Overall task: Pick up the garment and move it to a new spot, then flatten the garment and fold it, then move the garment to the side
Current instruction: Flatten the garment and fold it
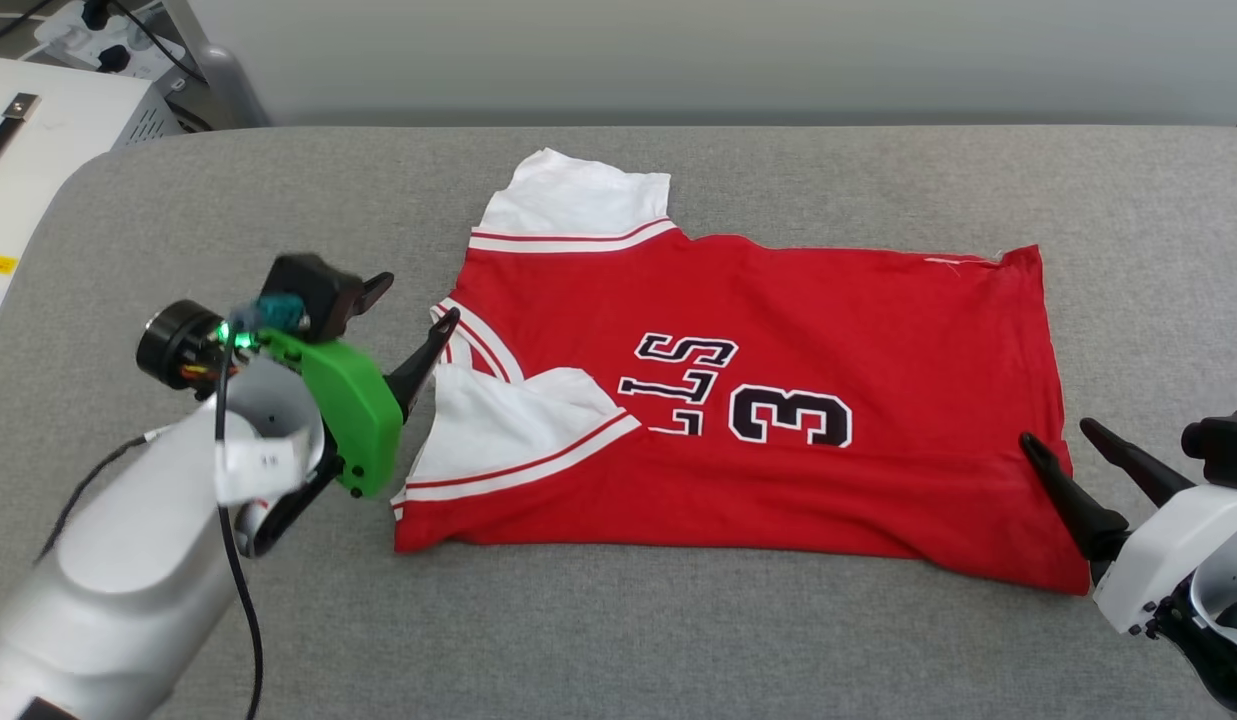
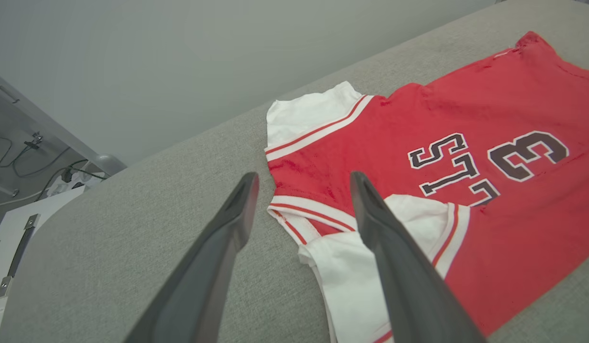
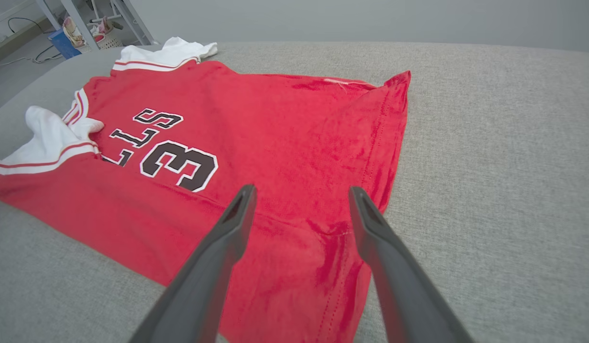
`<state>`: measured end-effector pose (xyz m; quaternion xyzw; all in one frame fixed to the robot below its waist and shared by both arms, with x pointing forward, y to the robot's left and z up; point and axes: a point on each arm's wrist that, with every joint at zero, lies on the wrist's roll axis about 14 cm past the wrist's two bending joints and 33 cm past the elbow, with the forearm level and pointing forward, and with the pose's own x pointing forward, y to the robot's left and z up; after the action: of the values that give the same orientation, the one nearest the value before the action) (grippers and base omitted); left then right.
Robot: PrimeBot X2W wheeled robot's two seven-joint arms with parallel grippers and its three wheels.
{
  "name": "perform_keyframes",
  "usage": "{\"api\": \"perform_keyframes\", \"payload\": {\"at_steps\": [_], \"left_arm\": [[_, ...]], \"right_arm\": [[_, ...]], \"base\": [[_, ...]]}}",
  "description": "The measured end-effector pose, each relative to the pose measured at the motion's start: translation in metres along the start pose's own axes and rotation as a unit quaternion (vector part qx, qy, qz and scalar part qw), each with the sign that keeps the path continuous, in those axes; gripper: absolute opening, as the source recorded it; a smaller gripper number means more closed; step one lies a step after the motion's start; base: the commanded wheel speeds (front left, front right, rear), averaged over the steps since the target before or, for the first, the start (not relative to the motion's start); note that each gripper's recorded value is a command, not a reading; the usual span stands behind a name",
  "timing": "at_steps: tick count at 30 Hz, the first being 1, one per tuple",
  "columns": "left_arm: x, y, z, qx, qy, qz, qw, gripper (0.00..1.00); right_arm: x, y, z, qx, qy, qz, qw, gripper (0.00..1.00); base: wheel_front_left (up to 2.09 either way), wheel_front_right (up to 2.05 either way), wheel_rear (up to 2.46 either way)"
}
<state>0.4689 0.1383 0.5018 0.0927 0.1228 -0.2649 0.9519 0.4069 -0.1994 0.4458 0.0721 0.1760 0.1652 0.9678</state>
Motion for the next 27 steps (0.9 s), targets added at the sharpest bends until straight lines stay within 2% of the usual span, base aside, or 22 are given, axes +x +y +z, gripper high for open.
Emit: {"api": "perform_keyframes", "payload": {"at_steps": [6,11,12,27], "left_arm": [[-0.008,-0.016,0.009,-0.064,0.091,-0.055,0.992,1.0],[-0.018,-0.025,-0.019,-0.089,0.206,-0.079,0.971,1.0],[-0.022,-0.028,-0.033,-0.092,0.246,-0.085,0.961,1.0],[-0.036,-0.031,-0.128,-0.141,0.389,-0.065,0.908,1.0]], "right_arm": [[-0.002,0.002,0.004,-0.005,0.002,0.001,1.0,1.0],[-0.003,0.004,0.005,-0.004,0.005,0.002,1.0,1.0],[-0.003,0.005,0.005,-0.002,0.007,0.002,1.0,1.0],[-0.005,0.001,-0.004,0.008,0.025,-0.007,1.0,1.0]], "base": [[0.0,0.0,0.0],[0.0,0.0,0.0],[0.0,0.0,0.0],[0.0,0.0,0.0]]}}
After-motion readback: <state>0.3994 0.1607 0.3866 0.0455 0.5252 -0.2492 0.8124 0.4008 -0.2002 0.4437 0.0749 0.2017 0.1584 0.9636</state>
